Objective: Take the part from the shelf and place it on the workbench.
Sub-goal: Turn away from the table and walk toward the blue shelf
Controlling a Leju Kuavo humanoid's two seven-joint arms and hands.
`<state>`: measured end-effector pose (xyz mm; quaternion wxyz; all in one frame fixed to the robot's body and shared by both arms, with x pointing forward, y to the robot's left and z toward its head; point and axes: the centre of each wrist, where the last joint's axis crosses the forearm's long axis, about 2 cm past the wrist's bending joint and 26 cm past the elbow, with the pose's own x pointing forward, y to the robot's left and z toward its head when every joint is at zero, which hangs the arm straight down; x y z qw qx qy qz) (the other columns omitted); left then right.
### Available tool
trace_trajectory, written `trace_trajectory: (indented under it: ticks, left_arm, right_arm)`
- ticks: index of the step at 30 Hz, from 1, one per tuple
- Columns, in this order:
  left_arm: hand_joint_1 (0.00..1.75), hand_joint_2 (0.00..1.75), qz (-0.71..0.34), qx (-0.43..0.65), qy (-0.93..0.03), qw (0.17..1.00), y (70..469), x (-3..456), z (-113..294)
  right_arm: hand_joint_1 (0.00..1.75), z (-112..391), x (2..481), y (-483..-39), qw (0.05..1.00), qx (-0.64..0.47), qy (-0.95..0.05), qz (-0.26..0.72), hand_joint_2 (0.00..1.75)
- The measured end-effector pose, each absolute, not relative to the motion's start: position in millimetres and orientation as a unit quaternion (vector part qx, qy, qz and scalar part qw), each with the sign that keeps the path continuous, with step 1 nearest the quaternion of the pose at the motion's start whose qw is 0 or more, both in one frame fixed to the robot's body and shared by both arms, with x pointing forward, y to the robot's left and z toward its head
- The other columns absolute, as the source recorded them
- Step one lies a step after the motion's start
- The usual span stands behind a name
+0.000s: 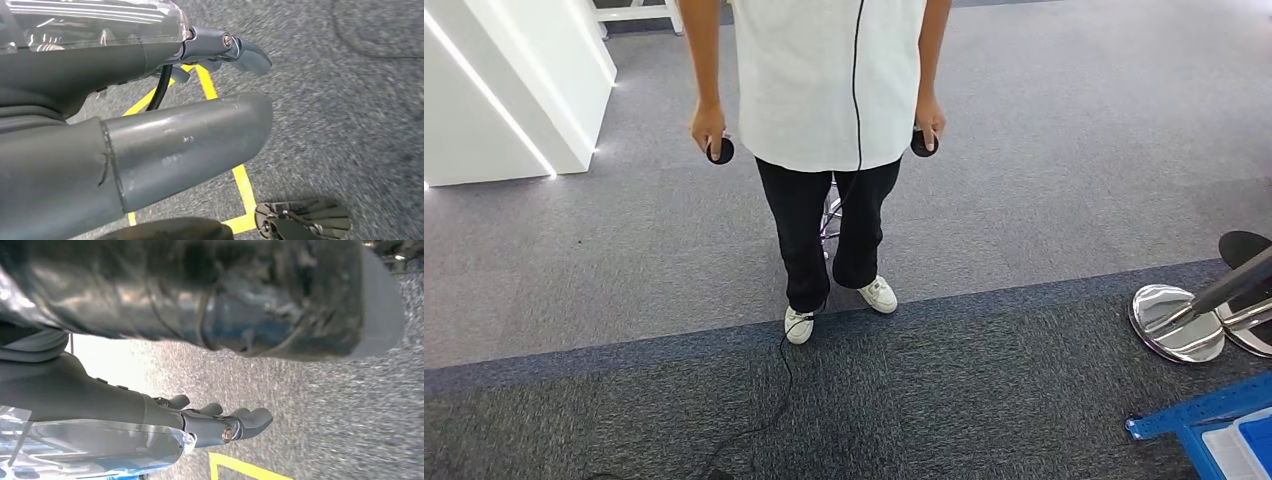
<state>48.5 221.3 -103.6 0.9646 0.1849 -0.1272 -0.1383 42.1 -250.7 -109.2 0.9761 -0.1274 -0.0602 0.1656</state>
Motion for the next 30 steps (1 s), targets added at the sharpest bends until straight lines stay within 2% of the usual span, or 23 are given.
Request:
trace_trajectory:
  ticks: [30]
  left_arm:
    - [0.0,0.0,-0.129,0.187,-0.12,0.966,220.7,48.7,-103.5]
  right_arm:
    - [0.0,-109.3,42.0,-251.4,0.977,-0.127,-0.056,0.163,0.0]
